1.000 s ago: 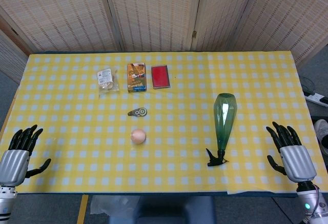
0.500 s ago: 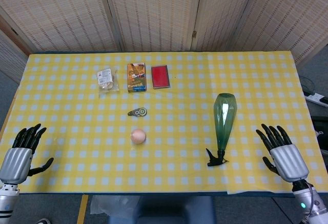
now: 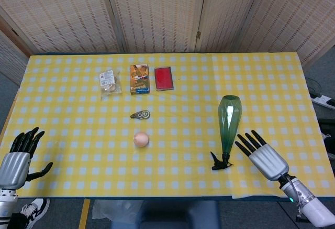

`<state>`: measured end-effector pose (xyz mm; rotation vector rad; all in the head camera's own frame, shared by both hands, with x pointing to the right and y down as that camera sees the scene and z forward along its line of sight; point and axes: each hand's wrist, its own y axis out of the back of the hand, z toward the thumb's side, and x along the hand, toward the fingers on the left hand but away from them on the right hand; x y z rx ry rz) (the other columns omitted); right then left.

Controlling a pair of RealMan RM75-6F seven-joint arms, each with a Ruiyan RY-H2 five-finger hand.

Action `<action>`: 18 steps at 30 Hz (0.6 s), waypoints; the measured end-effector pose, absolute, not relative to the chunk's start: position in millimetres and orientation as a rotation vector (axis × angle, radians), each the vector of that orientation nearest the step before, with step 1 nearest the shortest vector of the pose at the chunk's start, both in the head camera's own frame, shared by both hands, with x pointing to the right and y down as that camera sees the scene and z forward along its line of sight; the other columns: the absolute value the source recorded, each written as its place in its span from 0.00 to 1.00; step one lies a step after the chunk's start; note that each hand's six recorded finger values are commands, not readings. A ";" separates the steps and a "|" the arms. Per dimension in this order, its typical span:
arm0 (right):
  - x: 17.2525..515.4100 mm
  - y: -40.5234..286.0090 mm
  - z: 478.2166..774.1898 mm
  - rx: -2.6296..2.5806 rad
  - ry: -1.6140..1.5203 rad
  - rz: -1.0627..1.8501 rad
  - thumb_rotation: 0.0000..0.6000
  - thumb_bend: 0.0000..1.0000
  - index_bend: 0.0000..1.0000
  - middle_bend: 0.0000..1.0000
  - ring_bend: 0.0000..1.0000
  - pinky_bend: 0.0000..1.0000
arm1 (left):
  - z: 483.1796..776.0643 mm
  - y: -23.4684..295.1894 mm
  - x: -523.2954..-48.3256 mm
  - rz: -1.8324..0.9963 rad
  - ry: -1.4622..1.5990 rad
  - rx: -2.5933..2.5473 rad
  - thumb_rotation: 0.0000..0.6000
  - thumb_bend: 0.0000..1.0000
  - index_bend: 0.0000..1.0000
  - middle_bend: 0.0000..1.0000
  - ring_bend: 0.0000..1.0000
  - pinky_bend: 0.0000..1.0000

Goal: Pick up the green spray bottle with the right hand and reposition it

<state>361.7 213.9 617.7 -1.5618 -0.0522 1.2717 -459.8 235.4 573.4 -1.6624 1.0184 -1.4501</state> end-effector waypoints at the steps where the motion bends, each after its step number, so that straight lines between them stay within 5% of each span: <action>1: 362.4 217.0 619.0 -1.568 -0.032 1.274 1.00 0.39 0.03 0.00 0.01 0.00 | 573.0 235.5 -460.6 -1.452 1.021 -1.659 0.83 0.31 0.00 0.02 0.07 0.00; 18: 372.9 240.0 638.8 -1.603 0.120 1.354 1.00 0.39 0.11 0.00 0.00 0.00 | 570.2 236.9 -457.3 -1.428 1.016 -1.662 0.83 0.31 0.00 0.00 0.07 0.00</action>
